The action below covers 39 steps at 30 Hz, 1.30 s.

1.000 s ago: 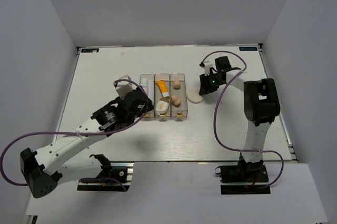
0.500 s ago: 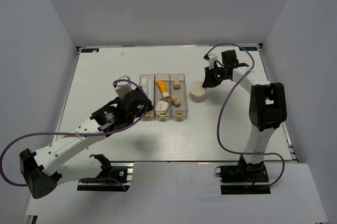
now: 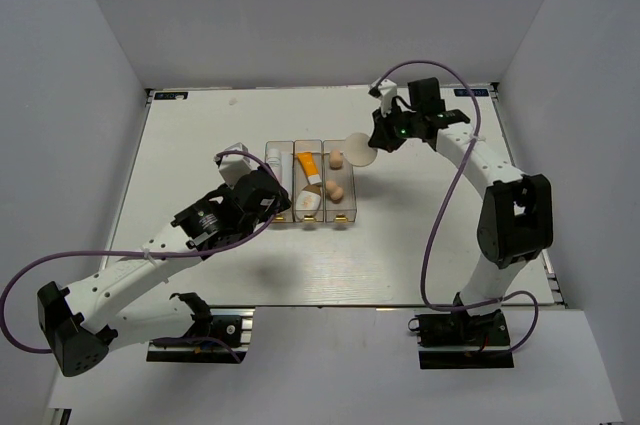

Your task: Organize the makeup

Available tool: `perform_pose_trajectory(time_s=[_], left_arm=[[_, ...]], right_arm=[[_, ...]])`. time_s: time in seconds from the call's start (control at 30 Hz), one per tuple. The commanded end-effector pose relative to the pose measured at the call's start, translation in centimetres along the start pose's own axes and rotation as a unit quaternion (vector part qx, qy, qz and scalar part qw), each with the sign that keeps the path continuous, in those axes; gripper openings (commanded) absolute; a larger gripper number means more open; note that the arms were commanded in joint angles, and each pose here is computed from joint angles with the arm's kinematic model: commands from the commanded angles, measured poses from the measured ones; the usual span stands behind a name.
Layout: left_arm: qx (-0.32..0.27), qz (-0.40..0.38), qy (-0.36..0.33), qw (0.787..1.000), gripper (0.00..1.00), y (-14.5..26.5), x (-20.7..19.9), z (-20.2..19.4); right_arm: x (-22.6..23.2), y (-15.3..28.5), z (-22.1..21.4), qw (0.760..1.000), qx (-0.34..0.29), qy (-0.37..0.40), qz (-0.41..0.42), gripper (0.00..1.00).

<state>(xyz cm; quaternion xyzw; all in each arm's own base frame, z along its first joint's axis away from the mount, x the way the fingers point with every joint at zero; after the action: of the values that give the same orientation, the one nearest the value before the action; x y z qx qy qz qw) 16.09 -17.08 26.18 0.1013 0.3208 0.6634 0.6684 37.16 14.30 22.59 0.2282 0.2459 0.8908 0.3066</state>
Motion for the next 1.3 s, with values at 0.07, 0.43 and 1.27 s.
perform_pose_trajectory(time_s=[0.07, 0.43, 1.27], left_arm=[[-0.017, -0.009, 0.013, 1.000, 0.76, 0.6, -0.3, 0.9], [-0.020, -0.007, 0.016, 1.000, 0.76, 0.8, 0.2, 0.8], [-0.021, -0.009, 0.013, 1.000, 0.77, 0.8, -0.2, 1.0]], right_arm=[[1.6, -1.6, 1.2, 0.999, 0.020, 0.027, -0.009, 0.00], [2.8, -4.8, 0.4, 0.994, 0.069, 0.064, -0.052, 0.00], [4.6, -3.9, 2.1, 0.996, 0.044, 0.071, -0.033, 0.57]])
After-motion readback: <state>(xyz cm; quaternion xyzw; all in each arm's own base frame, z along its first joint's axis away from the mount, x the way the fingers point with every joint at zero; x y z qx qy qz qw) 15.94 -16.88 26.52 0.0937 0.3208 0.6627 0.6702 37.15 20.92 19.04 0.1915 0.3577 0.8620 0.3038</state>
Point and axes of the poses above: each gripper's point midway between its finger pads, its own y axis back along the fingers, its own x axis along the line the jaws close on, z = x × y, the point moved 10 cm from there along y, back along the fingers, and after that the axes turned 10 degrees about -y, right-handed, at the moved point
